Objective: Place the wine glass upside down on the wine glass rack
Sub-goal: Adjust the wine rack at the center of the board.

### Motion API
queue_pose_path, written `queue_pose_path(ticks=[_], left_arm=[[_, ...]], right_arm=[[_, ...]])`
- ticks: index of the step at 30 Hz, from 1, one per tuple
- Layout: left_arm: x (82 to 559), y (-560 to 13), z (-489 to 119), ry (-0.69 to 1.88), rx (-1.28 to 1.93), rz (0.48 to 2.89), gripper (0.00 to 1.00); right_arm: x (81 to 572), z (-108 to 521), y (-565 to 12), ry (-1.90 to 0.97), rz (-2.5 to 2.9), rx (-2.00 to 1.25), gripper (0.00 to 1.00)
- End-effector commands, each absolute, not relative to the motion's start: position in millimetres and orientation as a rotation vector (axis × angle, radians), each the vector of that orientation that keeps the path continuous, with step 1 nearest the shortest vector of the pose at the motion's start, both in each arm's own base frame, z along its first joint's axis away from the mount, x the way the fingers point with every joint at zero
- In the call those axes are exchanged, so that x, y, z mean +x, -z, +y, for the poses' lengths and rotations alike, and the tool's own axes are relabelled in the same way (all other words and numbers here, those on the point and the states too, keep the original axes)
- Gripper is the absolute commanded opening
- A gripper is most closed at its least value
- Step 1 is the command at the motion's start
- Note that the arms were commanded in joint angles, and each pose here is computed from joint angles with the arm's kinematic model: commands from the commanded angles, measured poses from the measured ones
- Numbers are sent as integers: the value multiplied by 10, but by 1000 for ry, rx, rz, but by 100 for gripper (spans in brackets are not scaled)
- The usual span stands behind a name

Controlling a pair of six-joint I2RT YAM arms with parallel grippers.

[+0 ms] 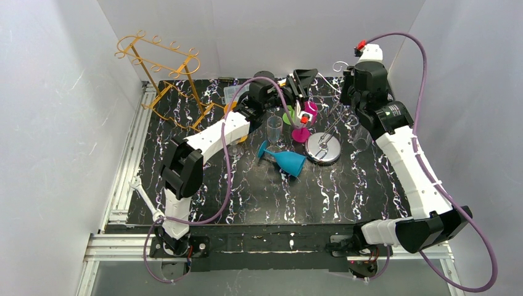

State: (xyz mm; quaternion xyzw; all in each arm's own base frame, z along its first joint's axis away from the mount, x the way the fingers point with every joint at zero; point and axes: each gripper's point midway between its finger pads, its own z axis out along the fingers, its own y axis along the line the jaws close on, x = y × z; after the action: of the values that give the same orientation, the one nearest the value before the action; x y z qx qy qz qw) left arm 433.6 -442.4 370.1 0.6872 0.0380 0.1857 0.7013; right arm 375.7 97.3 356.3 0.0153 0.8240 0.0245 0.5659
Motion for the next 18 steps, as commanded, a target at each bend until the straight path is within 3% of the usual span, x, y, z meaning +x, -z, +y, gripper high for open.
queue_pose_path(ticks=[1, 3, 7, 13, 18], left_arm=[[4088, -4363, -4072, -498, 1396, 83, 72], [4070, -4299, -3979, -487, 1401, 139, 89], [4039, -4178, -3755, -432, 1382, 311, 98], [4209, -3888, -3238, -244, 1207, 915, 98], [4146, -3508, -3152, 43, 1168, 1337, 97]], right_arm=[[3728, 1230, -3619, -174, 1942, -52, 1], [3719, 1245, -3618, -183, 1944, -58, 1], [3717, 1243, -3608, -181, 1950, -58, 1], [3693, 1176, -3599, -152, 1947, -38, 1], [3657, 1141, -3552, -139, 1946, -34, 1]])
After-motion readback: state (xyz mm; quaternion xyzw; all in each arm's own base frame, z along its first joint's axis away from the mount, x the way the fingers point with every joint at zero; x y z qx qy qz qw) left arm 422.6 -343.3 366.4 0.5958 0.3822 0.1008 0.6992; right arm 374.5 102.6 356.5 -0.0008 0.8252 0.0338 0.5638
